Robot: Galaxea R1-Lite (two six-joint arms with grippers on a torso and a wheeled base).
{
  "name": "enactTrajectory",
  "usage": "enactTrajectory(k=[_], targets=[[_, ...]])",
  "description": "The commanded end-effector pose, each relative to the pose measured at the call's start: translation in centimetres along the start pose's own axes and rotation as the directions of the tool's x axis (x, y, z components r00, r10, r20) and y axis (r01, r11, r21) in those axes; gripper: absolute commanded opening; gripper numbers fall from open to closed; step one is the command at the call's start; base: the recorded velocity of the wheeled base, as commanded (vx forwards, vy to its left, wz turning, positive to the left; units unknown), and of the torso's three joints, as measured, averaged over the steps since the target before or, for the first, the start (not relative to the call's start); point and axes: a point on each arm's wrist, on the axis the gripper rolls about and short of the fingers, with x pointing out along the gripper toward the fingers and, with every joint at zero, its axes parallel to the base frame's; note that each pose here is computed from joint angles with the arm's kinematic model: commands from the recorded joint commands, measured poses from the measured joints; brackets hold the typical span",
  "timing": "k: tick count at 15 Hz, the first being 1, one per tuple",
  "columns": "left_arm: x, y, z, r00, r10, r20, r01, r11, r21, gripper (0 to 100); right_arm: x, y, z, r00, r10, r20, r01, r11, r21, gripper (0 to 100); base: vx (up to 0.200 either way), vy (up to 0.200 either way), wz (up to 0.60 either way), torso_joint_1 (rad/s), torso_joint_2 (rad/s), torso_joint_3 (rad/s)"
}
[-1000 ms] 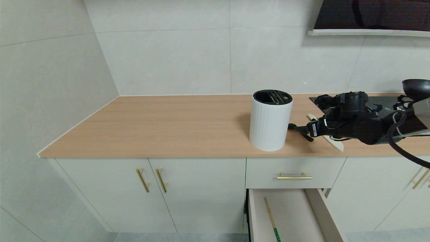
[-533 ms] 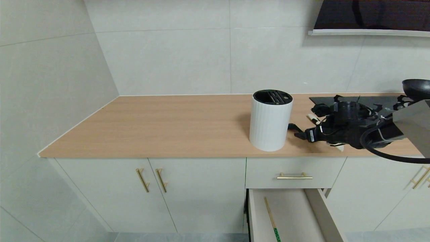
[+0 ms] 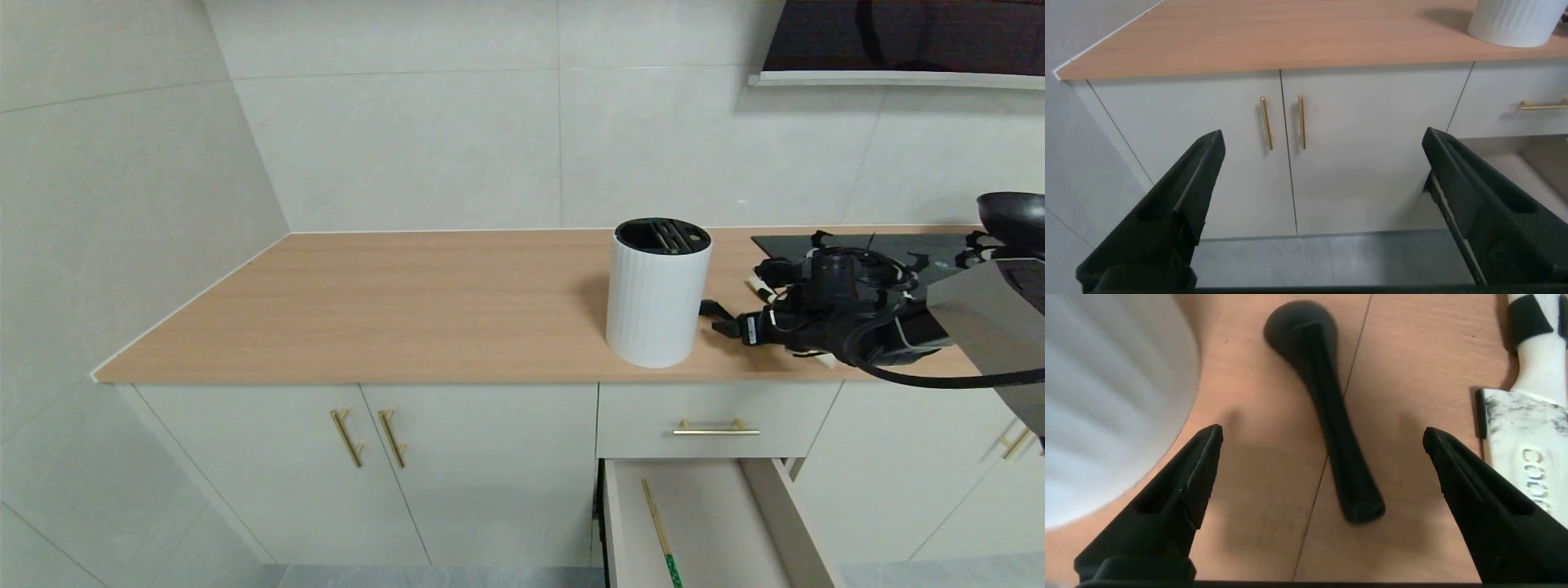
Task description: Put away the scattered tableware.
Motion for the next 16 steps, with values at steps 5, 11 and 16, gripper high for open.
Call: enactTrajectory(k=[5, 11, 16], targets=[[0.0, 0.0, 0.0, 1.0, 0.0, -0.002, 0.0, 1.0, 0.0, 100, 1.3, -0.2, -0.4, 1.0, -0.001, 0.008, 0.001, 0.999, 0.047, 100, 0.0, 0.0, 0.0, 0.0, 0.0, 0.0], [0.0, 0.0, 0.0, 1.0, 0.0, -0.002, 0.0, 1.0, 0.0, 100, 2.0, -0.5, -1.0, 1.0, -0.023, 0.0, 0.023, 0.998, 0.05, 100, 0.0, 0.0, 0.0, 0.0, 0.0, 0.0], [0.0, 0.0, 0.0, 1.0, 0.0, -0.002, 0.0, 1.0, 0.0, 100, 2.0, -0.5, -1.0, 1.0, -0.023, 0.002, 0.023, 0.999, 0.049, 0, 0.0, 0.0, 0.0, 0.0, 0.0, 0.0]])
